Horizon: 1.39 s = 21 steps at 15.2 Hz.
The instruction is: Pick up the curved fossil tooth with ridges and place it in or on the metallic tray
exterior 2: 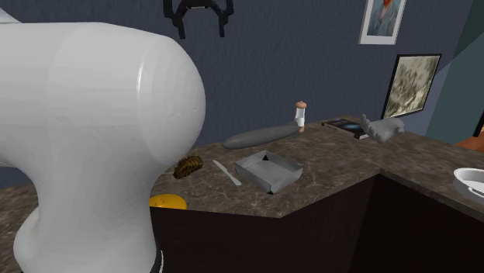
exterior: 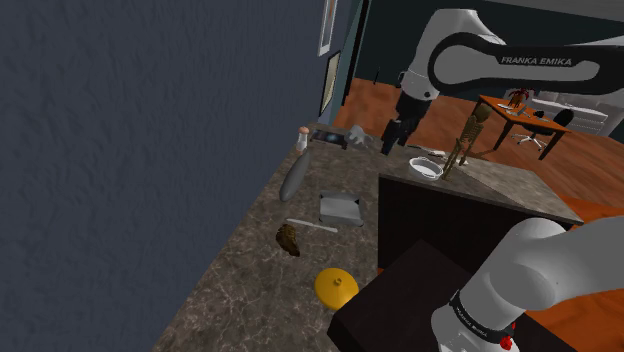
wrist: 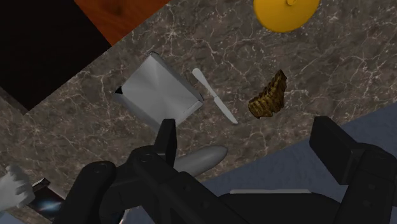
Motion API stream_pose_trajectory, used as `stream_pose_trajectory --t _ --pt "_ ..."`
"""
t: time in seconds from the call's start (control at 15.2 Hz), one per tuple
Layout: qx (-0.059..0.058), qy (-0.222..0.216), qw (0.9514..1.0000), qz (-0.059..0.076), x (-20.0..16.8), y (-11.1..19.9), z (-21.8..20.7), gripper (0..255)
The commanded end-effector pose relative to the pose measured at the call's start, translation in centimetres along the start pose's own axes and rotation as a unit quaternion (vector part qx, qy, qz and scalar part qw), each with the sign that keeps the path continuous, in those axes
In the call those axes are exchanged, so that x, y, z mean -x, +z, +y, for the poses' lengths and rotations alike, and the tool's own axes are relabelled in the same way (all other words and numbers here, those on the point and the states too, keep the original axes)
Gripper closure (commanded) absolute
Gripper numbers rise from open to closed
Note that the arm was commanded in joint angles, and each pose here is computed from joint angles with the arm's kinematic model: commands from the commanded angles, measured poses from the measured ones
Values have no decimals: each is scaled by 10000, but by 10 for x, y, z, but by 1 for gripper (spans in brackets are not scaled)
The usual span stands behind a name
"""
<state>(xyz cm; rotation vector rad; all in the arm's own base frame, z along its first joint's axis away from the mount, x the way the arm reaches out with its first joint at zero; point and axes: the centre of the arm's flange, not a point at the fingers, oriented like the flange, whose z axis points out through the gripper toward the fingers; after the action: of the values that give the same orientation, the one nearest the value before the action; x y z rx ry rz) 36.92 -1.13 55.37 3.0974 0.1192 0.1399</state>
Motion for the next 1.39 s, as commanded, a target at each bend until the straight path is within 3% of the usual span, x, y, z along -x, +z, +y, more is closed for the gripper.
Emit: stream_pose_trajectory --t 0.0,1.32 --pt "-29 73 10000 -43 -12 21 -11 0" --pt "-308 748 9953 -537 -139 234 -111 0"
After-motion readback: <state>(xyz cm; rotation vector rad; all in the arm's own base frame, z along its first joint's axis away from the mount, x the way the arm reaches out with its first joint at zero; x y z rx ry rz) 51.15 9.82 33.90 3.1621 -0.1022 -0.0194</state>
